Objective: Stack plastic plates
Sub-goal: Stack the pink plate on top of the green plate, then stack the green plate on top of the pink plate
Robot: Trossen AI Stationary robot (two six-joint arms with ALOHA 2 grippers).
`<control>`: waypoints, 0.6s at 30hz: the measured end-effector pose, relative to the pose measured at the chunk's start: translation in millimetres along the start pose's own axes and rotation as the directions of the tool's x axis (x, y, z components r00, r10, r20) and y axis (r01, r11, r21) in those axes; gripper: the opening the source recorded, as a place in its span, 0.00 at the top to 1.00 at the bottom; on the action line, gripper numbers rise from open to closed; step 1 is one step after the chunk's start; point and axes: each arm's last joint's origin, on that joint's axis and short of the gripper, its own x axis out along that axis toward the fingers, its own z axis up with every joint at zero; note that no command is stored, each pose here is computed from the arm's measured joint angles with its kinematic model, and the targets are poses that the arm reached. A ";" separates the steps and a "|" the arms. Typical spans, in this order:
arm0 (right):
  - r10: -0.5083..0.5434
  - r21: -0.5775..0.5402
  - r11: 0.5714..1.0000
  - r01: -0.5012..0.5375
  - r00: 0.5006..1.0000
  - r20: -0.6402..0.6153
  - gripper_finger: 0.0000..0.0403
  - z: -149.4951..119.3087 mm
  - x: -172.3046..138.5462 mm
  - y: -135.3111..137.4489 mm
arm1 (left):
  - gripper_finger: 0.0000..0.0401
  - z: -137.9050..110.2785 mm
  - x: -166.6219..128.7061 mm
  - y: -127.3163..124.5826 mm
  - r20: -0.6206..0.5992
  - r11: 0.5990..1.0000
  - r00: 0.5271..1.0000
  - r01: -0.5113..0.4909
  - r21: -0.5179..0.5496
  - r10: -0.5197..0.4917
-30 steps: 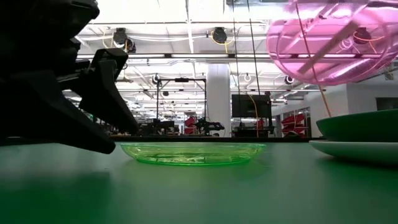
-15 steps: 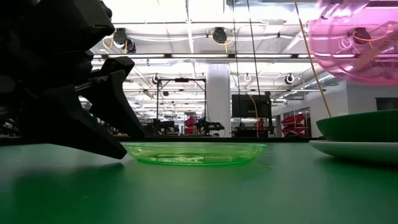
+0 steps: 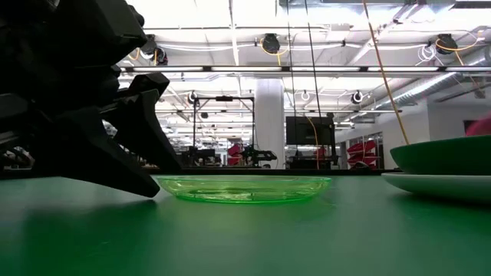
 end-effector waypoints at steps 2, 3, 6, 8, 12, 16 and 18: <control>-0.011 0.001 1.000 0.011 1.000 -0.025 1.00 -1.5 4.1 1.6 | 0.54 0.0 0.0 0.0 0.000 1.000 1.000 0.000 -0.001 0.000; -0.013 -0.001 1.000 0.013 0.999 -0.037 1.00 -2.1 6.2 2.7 | 0.54 0.0 0.0 0.0 0.000 1.000 1.000 0.000 -0.001 0.000; -0.033 0.007 0.999 0.033 0.998 -0.048 0.99 -3.3 13.1 5.8 | 0.54 0.1 0.0 0.0 0.001 1.000 1.000 0.000 -0.002 0.000; -0.050 0.008 0.999 0.050 0.998 -0.047 0.96 -3.9 17.4 7.6 | 0.54 0.1 0.1 0.2 0.001 1.000 1.000 0.000 -0.009 0.000; -0.081 0.001 0.997 0.081 0.996 -0.034 0.89 -4.8 25.5 10.8 | 0.54 0.2 0.9 1.8 0.001 0.999 1.000 -0.003 -0.035 0.003; -0.089 0.007 0.996 0.090 0.995 -0.033 0.80 -5.2 27.8 11.7 | 0.54 0.2 0.9 1.8 0.001 0.999 1.000 -0.003 -0.034 0.003; -0.088 0.029 0.996 0.089 0.996 -0.029 0.76 -4.9 26.8 11.2 | 0.54 0.2 0.9 1.8 0.001 0.999 1.000 -0.003 -0.034 0.003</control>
